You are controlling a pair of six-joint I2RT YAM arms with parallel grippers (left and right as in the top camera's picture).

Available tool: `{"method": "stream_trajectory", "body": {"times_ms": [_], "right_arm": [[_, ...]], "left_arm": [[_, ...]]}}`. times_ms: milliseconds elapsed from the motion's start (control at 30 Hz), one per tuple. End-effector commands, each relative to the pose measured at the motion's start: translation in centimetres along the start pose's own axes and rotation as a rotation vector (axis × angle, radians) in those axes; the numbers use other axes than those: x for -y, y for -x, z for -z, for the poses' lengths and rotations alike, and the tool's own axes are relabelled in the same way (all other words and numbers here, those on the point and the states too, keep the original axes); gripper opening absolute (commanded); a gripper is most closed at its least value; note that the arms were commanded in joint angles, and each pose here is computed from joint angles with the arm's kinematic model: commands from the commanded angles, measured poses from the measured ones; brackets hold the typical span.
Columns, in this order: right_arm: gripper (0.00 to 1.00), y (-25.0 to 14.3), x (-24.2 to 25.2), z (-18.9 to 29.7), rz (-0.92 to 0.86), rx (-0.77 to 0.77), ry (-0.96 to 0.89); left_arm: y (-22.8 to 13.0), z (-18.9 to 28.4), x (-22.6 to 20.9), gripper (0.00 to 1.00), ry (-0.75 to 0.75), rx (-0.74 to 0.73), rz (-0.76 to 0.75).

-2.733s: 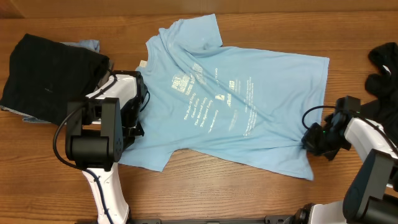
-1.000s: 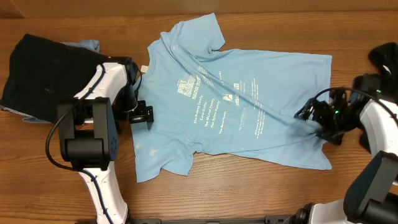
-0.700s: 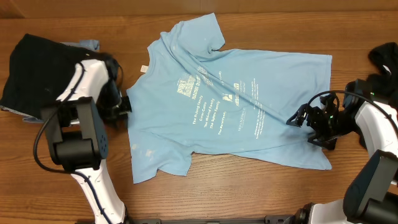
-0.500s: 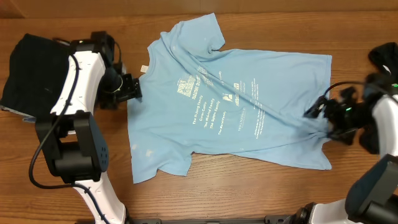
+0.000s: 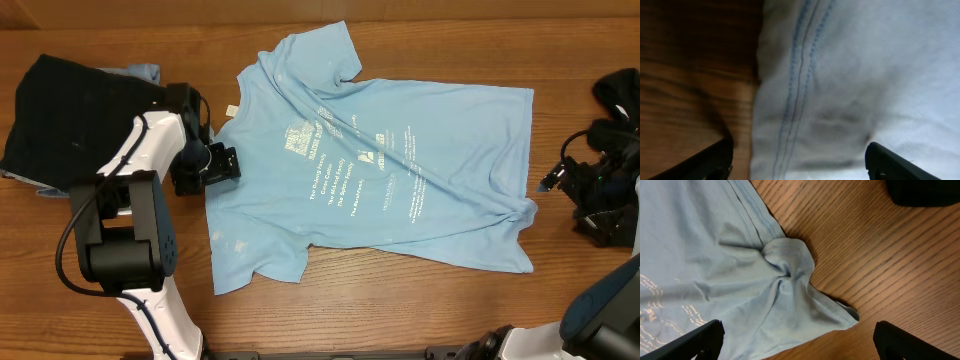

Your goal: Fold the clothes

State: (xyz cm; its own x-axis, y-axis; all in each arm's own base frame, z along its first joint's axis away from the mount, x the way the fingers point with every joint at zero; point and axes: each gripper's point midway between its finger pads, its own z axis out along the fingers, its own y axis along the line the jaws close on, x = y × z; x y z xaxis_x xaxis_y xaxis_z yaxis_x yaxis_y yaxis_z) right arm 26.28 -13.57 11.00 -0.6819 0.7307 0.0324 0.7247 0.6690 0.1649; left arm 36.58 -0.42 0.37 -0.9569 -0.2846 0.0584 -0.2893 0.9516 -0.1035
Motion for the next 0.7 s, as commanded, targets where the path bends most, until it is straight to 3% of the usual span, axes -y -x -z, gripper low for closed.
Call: {"method": "stream_trajectory", "body": {"times_ms": [0, 67, 100, 500, 667], "right_arm": [[1.0, 0.2, -0.1, 0.8, 0.002, 0.022, -0.008], [1.0, 0.1, 0.0, 0.8, 0.001, 0.017, -0.008], [1.0, 0.0, 0.0, 0.8, 0.001, 0.016, -0.009], [1.0, -1.4, -0.6, 0.8, -0.009, -0.048, 0.032], [1.0, -2.0, -1.9, 0.9, -0.011, -0.076, 0.107]], "left_arm": [[-1.1, -1.4, -0.8, 0.67, 0.02, -0.019, 0.026], [-1.2, -1.5, -0.8, 0.09, 0.02, -0.021, 0.023], [-1.1, -1.2, -0.8, 0.04, 0.021, -0.023, 0.022], [3.7, 6.7, -1.2, 0.04, 0.132, 0.111, 0.02], [4.0, 7.3, -2.4, 0.07, 0.204, 0.129, 0.041]]}}
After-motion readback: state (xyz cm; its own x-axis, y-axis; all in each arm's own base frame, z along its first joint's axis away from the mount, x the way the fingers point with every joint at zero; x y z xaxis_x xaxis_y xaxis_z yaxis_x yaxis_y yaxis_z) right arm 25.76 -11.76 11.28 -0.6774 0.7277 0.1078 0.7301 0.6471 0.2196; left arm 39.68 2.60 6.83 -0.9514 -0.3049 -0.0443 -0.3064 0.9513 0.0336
